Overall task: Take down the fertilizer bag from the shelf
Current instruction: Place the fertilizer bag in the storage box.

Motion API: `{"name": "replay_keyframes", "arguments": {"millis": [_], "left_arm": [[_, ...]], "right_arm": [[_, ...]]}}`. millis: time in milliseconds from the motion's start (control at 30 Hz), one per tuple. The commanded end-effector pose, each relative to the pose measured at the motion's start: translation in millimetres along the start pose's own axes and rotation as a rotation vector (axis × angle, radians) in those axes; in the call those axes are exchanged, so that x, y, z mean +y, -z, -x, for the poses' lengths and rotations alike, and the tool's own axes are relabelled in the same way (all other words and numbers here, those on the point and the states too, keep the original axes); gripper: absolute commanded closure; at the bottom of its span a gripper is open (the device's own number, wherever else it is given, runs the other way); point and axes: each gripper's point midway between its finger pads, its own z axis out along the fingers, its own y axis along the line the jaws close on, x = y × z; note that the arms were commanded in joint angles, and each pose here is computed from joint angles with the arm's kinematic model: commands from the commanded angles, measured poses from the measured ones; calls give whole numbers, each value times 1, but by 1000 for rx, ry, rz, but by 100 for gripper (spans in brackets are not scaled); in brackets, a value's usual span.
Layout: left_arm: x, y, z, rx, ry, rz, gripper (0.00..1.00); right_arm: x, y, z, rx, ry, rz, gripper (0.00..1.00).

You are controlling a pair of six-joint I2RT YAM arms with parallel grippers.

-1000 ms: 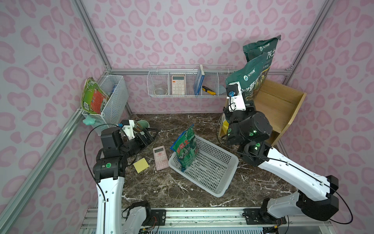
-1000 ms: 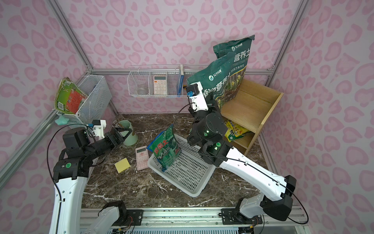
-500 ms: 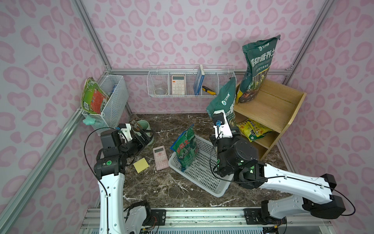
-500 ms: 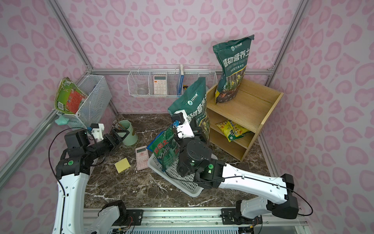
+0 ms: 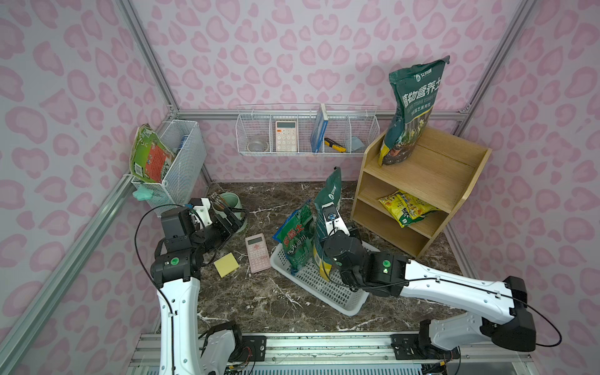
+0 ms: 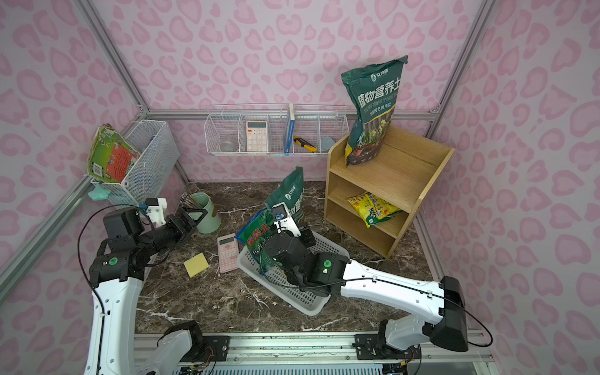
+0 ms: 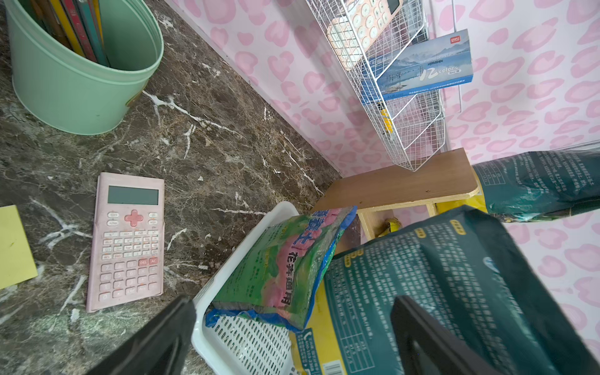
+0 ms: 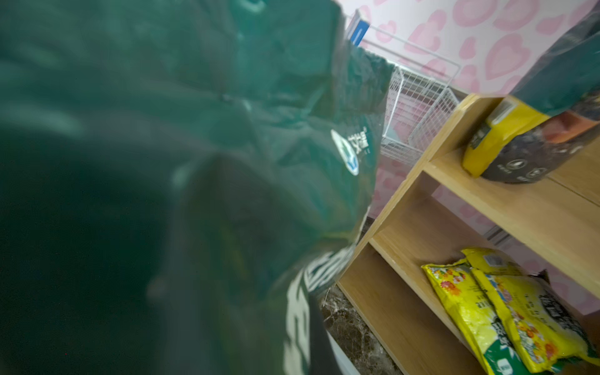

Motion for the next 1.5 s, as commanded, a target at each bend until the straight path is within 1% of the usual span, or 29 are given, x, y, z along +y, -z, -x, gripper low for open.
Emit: {"name": "replay_keyframes", "arguments": {"millis": [0,100,200,433,800,967,1100,1200,1267,1367,1467], "left_arm": [[-3,1,1,-8,-27,-13,1],[-4,2,1,-11,-30,-16,1],[-4,2,1,-11,-29,-15,1],[-4,3,1,-13,-31,-16,1],[-6,5,0,-19,-37,-21,1],[-7,5,1,-19,-38,-22,1],[-7,6,0,-21,-39,-23,1],[-7,7,0,-24,-41,-21,1],[-7,7,0,-26,-42,-19,1],[-7,7,0,-26,-42,-19,1],[-6,7,0,-25,-41,-19,1]], "right_arm": [[5,-9,3,-27,-146,10,100],[14,-22,-14,-1,-137,3,100],[16,-33,-22,13,-147,-20,100],[14,-54,-36,28,-264,-72,100],[19,-72,-41,-9,-419,-185,100],[9,-80,-41,-11,-508,-250,100],[7,-80,-36,-35,-557,-250,100],[11,-78,-34,-50,-559,-234,100],[20,-73,-35,-73,-530,-215,100],[41,-63,-37,-115,-456,-202,100],[65,-54,-44,-141,-345,-217,100]]}}
